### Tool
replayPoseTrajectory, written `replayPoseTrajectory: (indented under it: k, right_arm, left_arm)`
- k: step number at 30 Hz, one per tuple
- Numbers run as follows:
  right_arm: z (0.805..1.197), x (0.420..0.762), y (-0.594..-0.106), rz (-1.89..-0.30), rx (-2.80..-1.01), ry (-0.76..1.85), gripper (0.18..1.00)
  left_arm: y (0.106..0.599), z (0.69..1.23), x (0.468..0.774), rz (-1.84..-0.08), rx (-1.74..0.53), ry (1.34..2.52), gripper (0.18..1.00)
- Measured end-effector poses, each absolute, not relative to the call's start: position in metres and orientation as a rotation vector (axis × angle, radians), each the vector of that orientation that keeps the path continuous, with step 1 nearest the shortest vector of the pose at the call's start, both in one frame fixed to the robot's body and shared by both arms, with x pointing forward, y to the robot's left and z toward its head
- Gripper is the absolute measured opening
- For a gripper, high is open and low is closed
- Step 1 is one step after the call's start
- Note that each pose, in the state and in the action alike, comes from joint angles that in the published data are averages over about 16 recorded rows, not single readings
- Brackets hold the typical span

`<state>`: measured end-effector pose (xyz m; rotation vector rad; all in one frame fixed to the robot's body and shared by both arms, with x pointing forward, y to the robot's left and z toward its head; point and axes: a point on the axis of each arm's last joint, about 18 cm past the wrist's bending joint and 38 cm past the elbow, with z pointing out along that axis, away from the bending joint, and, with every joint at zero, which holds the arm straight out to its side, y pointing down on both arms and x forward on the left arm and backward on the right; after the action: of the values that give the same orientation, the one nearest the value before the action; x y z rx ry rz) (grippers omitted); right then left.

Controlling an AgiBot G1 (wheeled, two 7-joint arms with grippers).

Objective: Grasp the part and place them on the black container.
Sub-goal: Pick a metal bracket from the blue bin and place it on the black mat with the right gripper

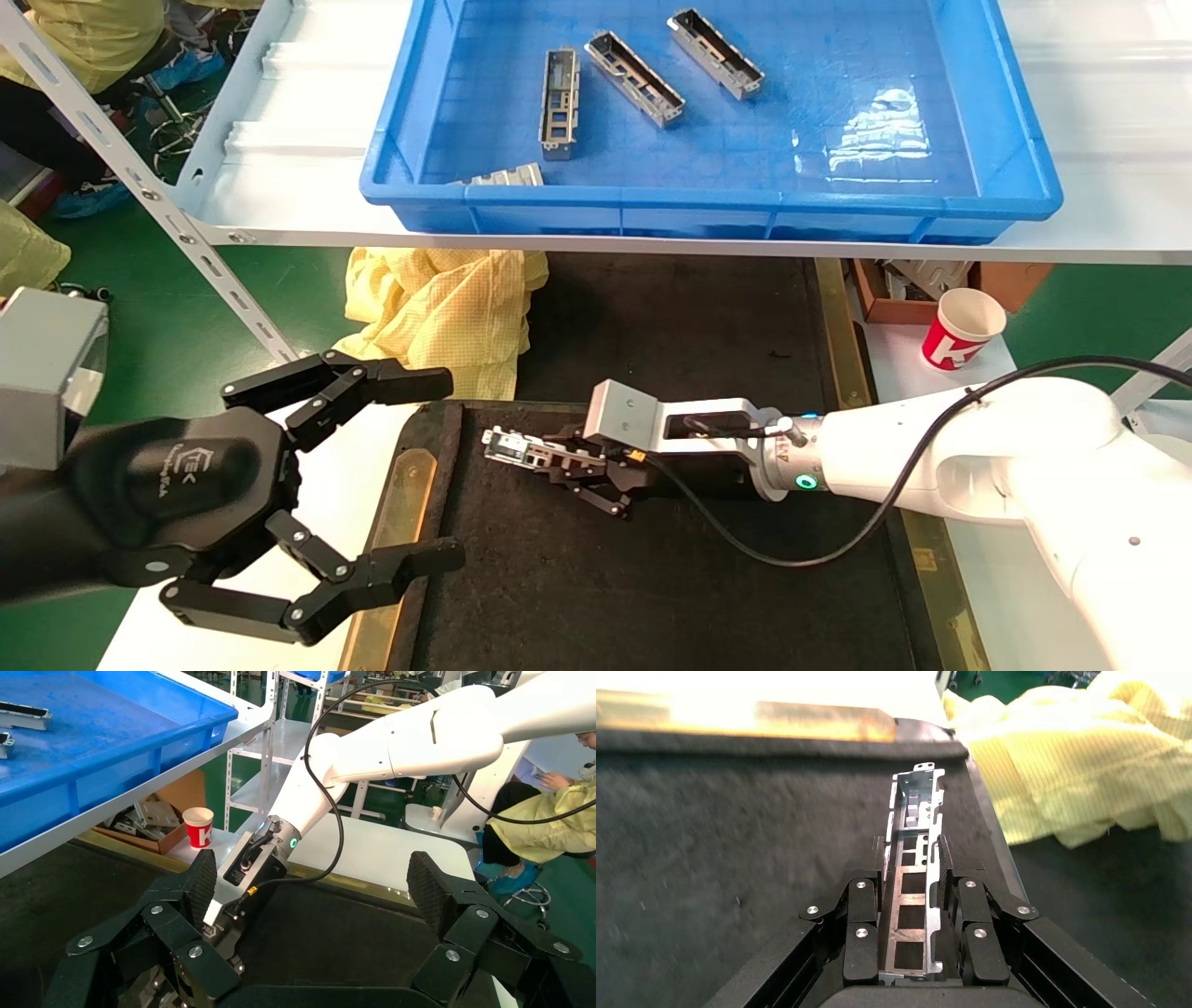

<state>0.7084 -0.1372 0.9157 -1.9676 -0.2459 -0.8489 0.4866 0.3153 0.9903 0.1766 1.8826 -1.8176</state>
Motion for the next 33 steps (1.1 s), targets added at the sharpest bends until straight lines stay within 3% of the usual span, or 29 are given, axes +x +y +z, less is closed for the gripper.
replayPoseTrajectory:
  k: [33]
  right_arm:
    - [0.888,0.697,-0.111,-0.795,-1.993,-0.331,0.336]
  left_arm:
    - [0.315,0.990,0.487,-1.818,0.177,1.883,1.001]
